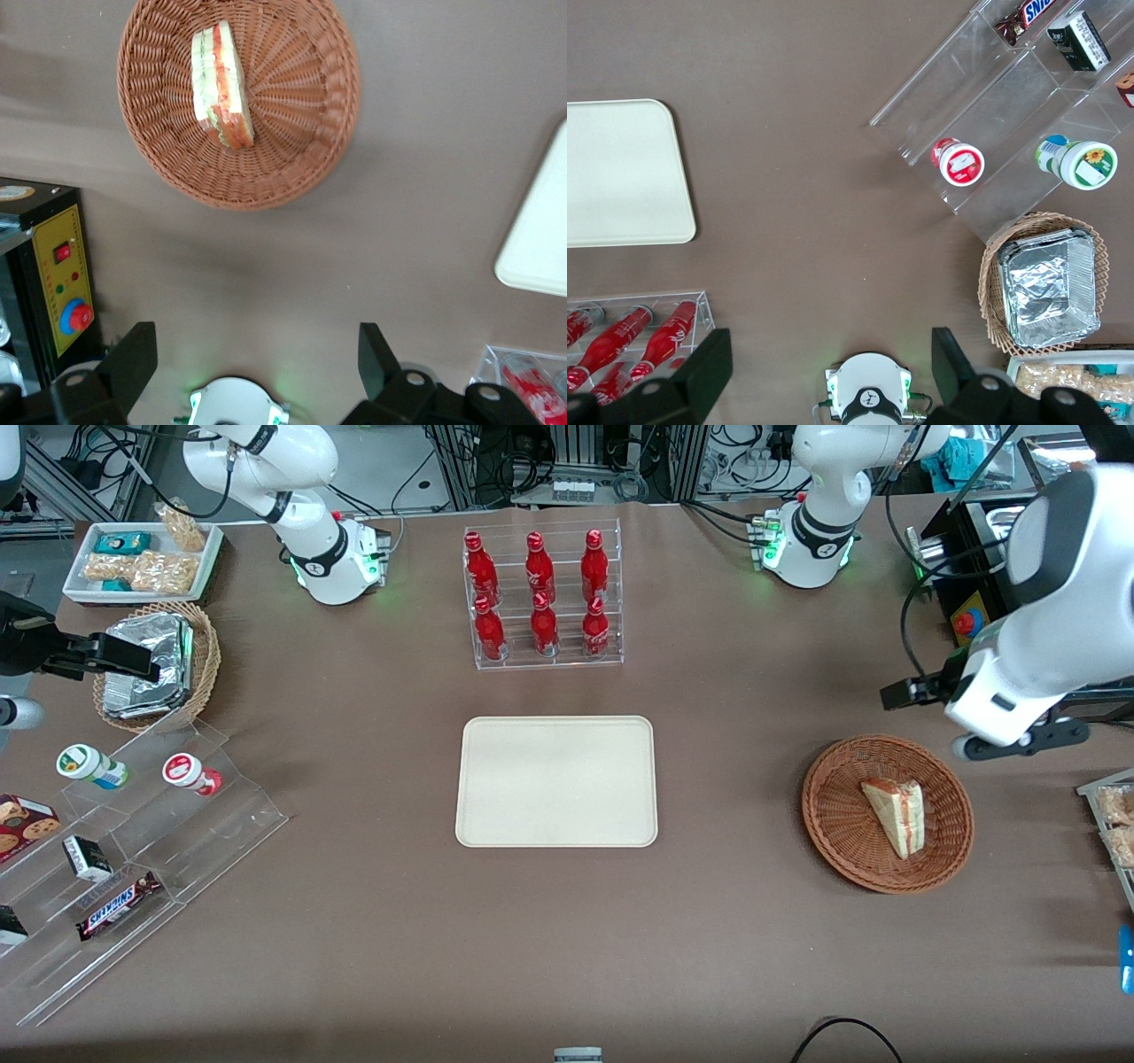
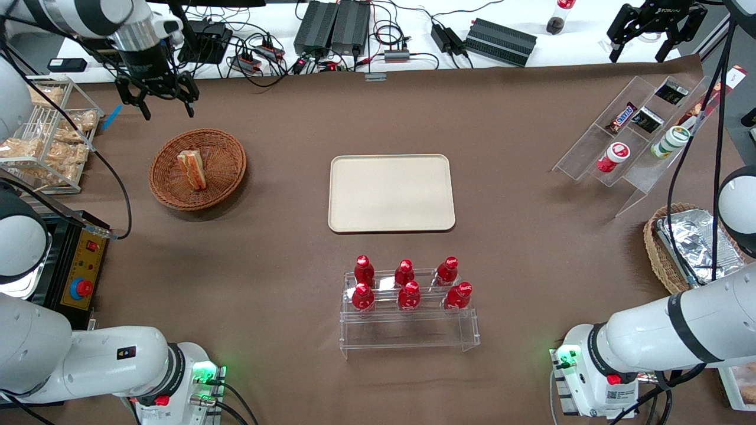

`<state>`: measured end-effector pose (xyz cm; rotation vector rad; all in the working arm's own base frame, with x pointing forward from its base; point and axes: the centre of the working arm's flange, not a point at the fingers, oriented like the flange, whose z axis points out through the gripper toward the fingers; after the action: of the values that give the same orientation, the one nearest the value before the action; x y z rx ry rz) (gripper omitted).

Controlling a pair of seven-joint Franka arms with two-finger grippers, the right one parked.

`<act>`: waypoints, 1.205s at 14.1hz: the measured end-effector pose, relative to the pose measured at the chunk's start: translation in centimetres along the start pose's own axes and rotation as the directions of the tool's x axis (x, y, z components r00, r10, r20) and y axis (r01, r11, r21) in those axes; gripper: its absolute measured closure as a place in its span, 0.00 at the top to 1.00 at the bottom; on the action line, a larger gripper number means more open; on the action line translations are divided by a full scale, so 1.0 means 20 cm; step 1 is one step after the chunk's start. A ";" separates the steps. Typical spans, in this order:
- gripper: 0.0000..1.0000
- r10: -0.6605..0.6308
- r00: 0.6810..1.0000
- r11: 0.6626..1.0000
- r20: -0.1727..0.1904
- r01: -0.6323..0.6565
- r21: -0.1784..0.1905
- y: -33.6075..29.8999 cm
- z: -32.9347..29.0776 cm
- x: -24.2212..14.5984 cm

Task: Place sandwich from basket to tray
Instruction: 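Lower the open left gripper over the wrapped sandwich in the wicker basket, then close the left gripper on the sandwich and lift it from the basket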

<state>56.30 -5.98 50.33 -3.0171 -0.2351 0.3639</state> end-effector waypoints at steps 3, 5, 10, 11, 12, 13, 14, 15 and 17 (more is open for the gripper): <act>1.00 -0.033 0.997 0.999 -0.065 0.032 -0.012 -0.08 0.36 0.11; 1.00 -0.063 0.994 0.998 -0.088 0.061 -0.028 -0.16 0.59 0.14; 1.00 -0.106 0.978 0.993 -0.182 0.093 -0.076 -0.25 0.97 0.17; 1.00 -0.113 0.976 0.992 -0.187 0.099 -0.081 -0.26 1.01 0.19; 1.00 -0.120 0.974 0.991 -0.194 0.105 -0.085 -0.28 1.05 0.20; 1.00 -0.126 0.972 0.990 -0.201 0.110 -0.090 -0.29 1.07 0.22; 1.00 -0.129 0.970 0.989 -0.206 0.111 -0.093 -0.30 1.10 0.23; 1.00 -0.129 0.969 0.989 -0.210 0.111 -0.096 -0.30 1.12 0.25; 1.00 -0.129 0.969 0.989 -0.213 0.110 -0.098 -0.29 1.14 0.28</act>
<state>55.24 2.31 27.62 -3.0736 -0.4221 0.0104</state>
